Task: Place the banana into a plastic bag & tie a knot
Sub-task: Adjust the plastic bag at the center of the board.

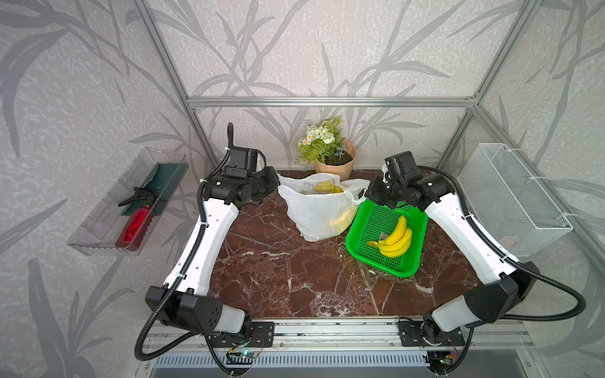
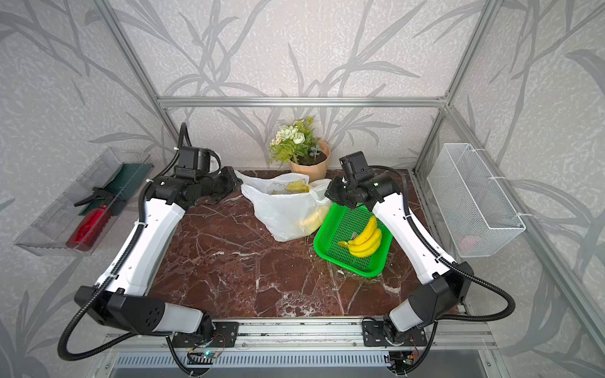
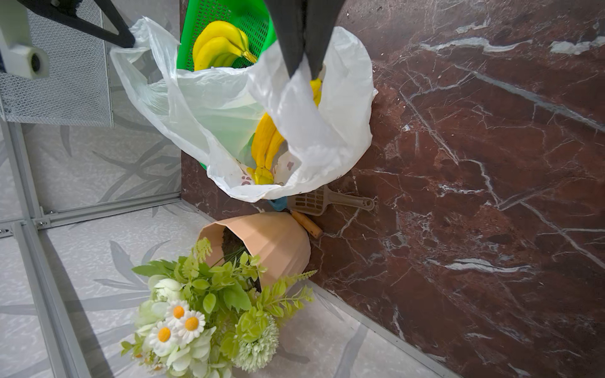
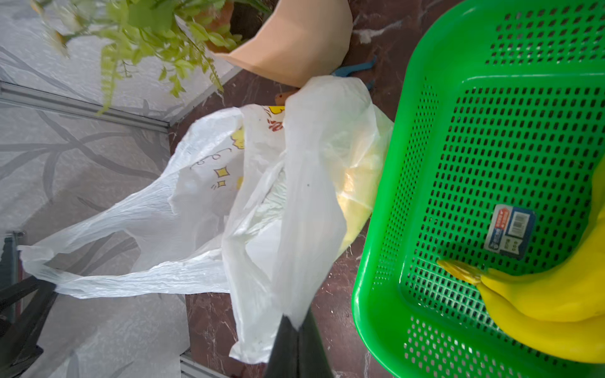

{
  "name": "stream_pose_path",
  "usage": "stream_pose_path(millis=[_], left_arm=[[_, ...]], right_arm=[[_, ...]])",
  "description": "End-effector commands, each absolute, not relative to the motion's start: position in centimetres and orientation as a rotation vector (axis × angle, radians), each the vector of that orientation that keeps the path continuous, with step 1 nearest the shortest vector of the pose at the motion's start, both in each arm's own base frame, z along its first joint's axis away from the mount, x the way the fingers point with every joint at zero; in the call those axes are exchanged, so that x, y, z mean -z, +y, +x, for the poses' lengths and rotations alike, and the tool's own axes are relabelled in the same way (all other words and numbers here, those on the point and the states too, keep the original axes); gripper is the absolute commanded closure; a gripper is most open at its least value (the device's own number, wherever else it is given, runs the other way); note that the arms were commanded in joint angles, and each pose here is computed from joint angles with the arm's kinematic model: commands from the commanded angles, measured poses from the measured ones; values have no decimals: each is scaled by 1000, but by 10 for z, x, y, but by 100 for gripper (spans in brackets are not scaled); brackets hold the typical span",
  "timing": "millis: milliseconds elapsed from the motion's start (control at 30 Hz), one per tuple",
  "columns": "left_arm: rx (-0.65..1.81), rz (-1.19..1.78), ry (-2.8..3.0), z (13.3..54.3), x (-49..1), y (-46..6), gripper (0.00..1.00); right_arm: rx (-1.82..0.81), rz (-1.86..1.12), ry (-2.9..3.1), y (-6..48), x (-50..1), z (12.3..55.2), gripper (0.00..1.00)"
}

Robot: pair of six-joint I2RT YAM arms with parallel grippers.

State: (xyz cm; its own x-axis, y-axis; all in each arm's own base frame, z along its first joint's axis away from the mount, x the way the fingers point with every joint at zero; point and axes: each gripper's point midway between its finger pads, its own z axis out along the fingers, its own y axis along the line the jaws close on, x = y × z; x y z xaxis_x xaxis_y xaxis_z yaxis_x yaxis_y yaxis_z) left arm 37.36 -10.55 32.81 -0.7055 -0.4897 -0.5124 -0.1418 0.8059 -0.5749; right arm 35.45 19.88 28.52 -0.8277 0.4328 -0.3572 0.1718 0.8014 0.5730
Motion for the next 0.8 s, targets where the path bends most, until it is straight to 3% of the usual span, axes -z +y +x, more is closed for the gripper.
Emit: stream_pose_path(millis=[0,267,467,533,667,767], left_arm=[[604,-424,2348,347,-325,-96,100],[470,-493,2270,349,-363,-51,100],[634,-500,2303,360,-346,-72,100],[675,-511,2305,355,-337,-79,100],[730,-525,2343,336,-316,-90,100],[751,-544,2348,322,-312,-92,100]], right_arm=[[-715,433,2452,191,-295,353,100],[-766,290,2426,207,-325,358,100],[-706,195,2460,208,-304,358,100],[-648,93,2465,205,-298,358,85],[-498,-48,2390,185,-313,352,43],[-353,-92,2271,157,-334,342,30]])
